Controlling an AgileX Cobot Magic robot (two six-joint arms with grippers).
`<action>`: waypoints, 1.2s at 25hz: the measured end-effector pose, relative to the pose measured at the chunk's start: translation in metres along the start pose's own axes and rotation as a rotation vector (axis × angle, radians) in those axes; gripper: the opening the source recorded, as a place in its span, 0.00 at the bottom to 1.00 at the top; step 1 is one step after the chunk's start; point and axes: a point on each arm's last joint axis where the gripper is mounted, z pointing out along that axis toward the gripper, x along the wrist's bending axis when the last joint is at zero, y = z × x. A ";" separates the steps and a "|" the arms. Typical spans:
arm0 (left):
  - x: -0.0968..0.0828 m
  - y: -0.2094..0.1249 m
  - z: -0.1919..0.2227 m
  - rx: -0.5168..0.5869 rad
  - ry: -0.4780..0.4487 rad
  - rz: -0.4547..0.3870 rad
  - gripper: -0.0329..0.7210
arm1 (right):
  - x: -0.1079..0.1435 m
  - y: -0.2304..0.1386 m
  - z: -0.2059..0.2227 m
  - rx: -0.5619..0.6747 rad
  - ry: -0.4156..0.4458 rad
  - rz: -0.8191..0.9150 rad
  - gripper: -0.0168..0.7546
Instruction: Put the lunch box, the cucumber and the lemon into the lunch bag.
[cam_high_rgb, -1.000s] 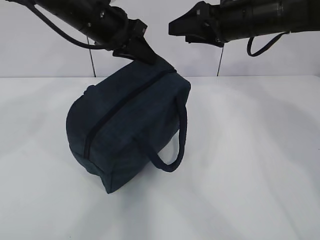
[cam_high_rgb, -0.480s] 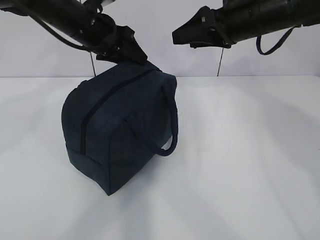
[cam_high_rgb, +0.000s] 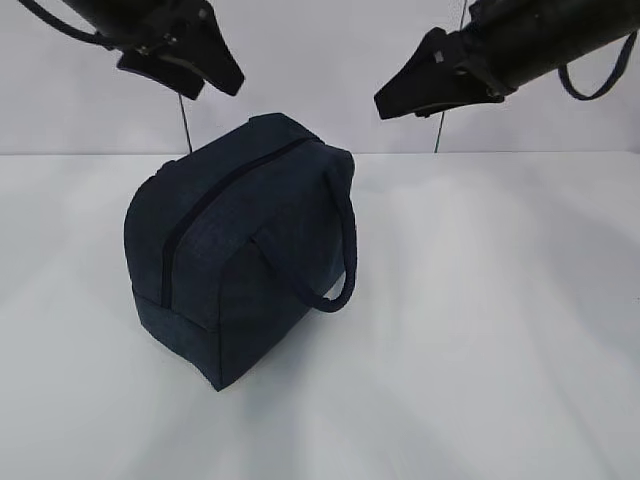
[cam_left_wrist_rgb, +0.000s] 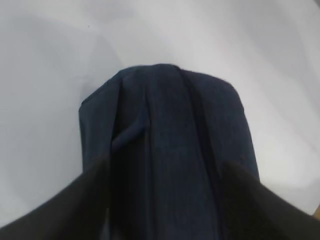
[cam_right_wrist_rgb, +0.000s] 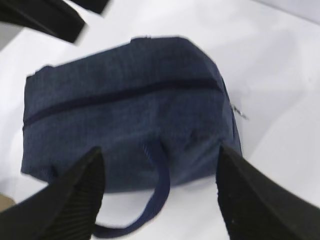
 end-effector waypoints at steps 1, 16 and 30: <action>-0.002 0.000 -0.007 0.014 0.029 -0.002 0.70 | 0.004 -0.001 -0.005 0.027 -0.009 0.008 0.71; -0.101 -0.050 -0.101 -0.005 0.261 -0.020 0.62 | 0.039 -0.022 -0.089 0.293 -0.391 0.259 0.71; -0.143 -0.221 -0.186 -0.103 0.319 0.016 0.61 | 0.147 -0.129 -0.177 0.149 -0.496 0.171 0.71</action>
